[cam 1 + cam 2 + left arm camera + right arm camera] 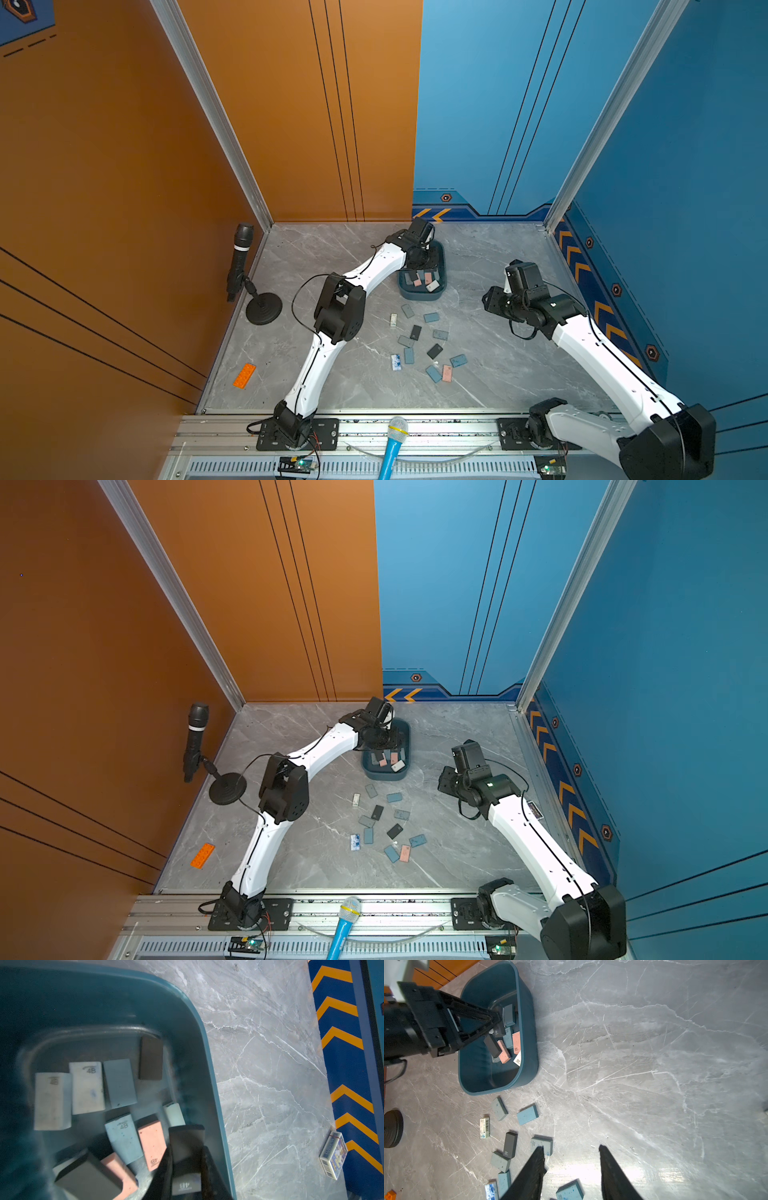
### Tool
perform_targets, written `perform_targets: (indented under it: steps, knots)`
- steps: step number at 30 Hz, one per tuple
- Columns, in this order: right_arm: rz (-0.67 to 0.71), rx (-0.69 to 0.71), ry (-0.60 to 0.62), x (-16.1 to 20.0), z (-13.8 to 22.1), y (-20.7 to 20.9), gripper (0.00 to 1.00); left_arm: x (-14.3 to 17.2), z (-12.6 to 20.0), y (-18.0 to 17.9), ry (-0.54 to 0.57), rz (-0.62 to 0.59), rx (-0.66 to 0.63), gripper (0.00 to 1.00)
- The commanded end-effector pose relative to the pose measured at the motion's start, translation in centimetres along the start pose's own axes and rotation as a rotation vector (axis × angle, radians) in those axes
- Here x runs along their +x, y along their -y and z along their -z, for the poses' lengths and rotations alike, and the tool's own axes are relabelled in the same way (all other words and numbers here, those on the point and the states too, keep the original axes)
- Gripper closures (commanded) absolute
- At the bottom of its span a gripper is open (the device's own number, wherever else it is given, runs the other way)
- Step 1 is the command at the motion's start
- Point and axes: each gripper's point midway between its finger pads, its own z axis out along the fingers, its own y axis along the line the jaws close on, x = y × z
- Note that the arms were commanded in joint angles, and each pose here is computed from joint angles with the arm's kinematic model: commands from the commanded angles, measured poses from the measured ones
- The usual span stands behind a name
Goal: Put the eraser in the storage box
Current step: Place the eraser in the storage box.
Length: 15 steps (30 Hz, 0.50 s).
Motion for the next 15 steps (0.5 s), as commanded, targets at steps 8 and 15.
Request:
perform_targets:
  steps: [8,15]
  knots:
    - [-0.038,0.007,-0.016,1.1,0.8,1.3,0.55,0.5,-1.8,-0.4,-0.020,0.066,-0.013,0.65]
    - [-0.047,0.005,-0.004,1.1,1.3,1.4,0.54,-0.2,-0.7,0.2,0.006,0.055,-0.009,0.54]
